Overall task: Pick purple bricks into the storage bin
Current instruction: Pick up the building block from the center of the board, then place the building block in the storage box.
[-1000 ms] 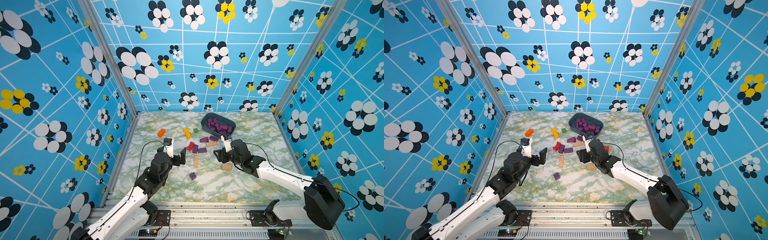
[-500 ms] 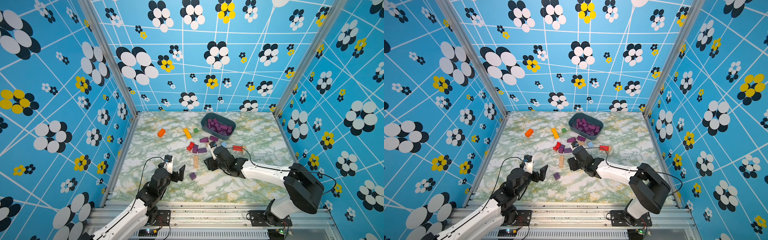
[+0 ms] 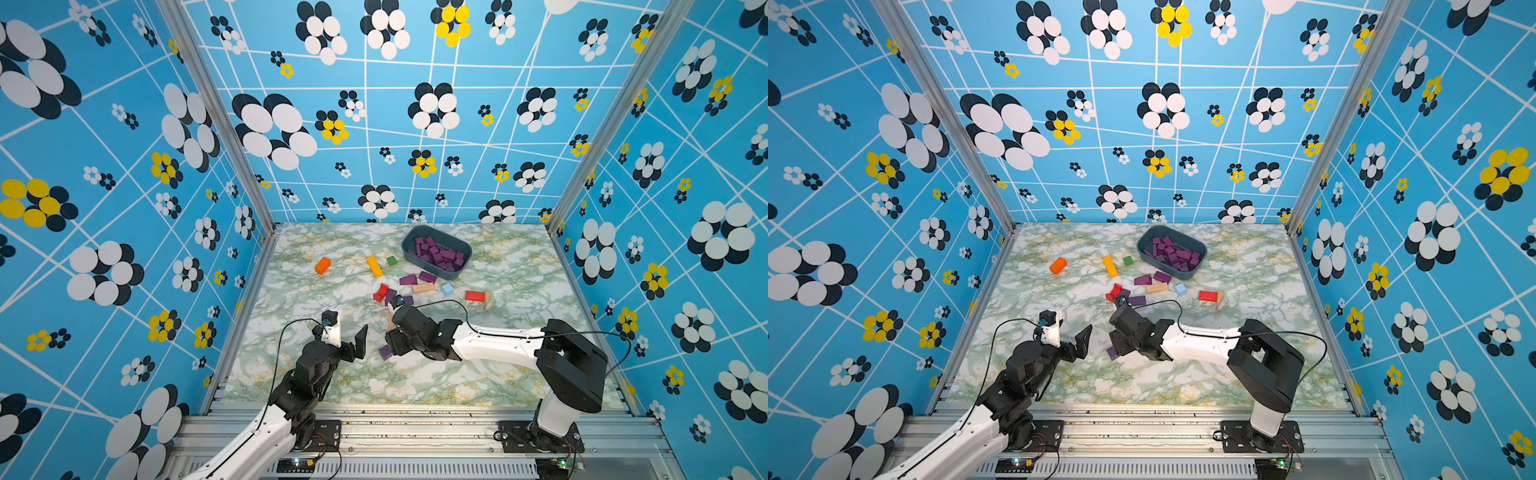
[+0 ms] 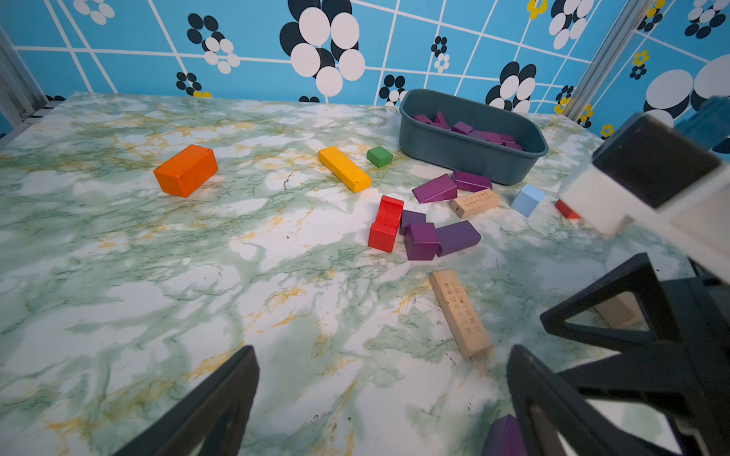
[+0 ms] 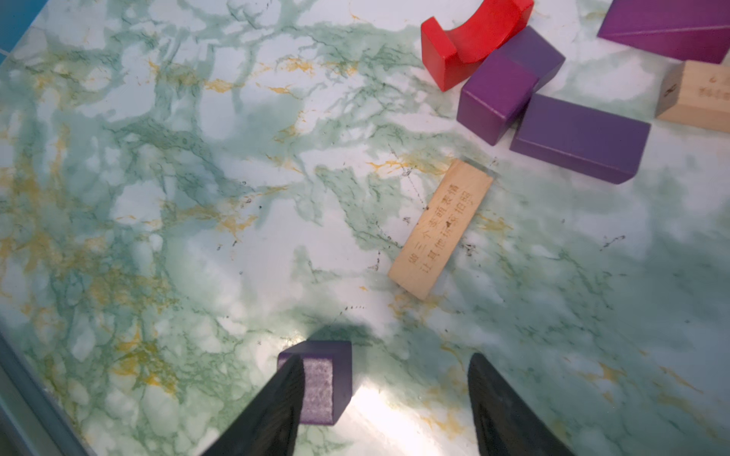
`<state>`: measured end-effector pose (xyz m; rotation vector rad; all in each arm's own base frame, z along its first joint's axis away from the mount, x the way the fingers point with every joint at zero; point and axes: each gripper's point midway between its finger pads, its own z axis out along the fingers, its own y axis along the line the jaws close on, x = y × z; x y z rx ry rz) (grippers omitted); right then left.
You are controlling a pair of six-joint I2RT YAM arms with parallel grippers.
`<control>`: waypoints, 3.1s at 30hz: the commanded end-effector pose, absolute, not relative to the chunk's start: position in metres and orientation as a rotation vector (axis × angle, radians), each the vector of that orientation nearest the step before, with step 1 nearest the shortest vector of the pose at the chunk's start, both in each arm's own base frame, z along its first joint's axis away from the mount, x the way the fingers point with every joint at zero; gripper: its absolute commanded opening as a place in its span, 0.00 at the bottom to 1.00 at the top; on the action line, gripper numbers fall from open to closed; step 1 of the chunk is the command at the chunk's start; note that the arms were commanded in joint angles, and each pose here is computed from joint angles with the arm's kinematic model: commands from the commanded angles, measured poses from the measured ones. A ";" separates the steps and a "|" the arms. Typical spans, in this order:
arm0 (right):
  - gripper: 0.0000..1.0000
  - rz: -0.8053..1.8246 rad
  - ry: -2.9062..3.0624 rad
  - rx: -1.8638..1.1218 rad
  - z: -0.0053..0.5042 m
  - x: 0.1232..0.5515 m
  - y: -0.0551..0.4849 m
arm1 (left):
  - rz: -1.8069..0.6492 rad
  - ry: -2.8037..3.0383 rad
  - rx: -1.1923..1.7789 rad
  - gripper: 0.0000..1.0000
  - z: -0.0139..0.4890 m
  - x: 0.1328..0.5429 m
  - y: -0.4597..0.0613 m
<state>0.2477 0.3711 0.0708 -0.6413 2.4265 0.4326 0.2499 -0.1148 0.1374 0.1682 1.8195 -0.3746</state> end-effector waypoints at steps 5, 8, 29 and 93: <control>0.67 0.385 2.487 -0.658 0.059 0.233 0.379 | -0.349 1.812 0.096 0.99 0.132 0.249 -0.102; 0.66 0.382 2.496 -0.670 0.054 0.229 0.383 | -0.348 1.815 0.084 1.00 0.131 0.250 -0.100; 0.43 0.319 2.582 -0.683 0.025 0.220 0.389 | -0.301 1.838 0.019 0.99 0.125 0.252 -0.088; 0.84 0.341 2.373 0.037 0.139 0.544 0.191 | -0.460 1.787 0.135 0.99 0.131 0.251 -0.117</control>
